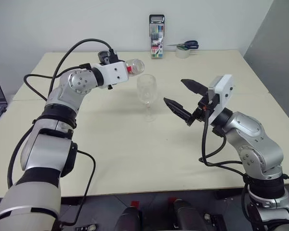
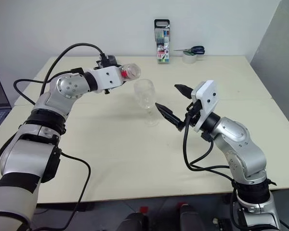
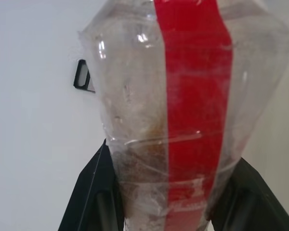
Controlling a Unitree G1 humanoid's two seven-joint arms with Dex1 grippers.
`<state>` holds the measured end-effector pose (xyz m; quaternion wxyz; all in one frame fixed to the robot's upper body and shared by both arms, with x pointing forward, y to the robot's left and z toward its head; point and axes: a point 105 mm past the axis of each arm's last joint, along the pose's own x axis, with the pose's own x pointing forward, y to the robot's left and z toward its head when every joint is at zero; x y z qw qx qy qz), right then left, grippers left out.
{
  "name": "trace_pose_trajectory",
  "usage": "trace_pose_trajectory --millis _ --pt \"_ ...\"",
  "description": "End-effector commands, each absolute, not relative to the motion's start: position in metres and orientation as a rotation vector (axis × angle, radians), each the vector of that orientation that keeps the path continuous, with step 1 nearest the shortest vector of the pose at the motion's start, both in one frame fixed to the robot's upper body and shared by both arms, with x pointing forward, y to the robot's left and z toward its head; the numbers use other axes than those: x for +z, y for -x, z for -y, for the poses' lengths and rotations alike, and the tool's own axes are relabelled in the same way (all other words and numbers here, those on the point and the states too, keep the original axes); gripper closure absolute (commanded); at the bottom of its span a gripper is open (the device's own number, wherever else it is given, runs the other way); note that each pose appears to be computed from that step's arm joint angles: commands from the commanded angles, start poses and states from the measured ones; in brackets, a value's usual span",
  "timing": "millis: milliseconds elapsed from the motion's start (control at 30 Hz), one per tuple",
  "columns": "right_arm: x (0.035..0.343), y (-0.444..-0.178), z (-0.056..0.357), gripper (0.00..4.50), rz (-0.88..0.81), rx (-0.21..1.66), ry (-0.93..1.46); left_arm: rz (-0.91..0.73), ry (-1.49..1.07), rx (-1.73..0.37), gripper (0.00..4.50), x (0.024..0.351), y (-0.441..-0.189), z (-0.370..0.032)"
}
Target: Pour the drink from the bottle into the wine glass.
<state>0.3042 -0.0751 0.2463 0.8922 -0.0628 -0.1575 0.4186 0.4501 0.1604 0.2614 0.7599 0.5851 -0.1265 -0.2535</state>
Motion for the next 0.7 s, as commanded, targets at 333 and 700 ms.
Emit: trace_pose_trajectory --millis 333,700 --pt "0.258 -0.299 0.079 0.0 0.378 0.85 0.151 0.407 -1.476 -0.463 2.78 0.299 -0.45 -0.155" --pt "0.26 -0.304 0.085 0.0 0.378 0.842 0.149 0.425 -1.598 -0.438 2.78 0.306 -0.453 -0.151"
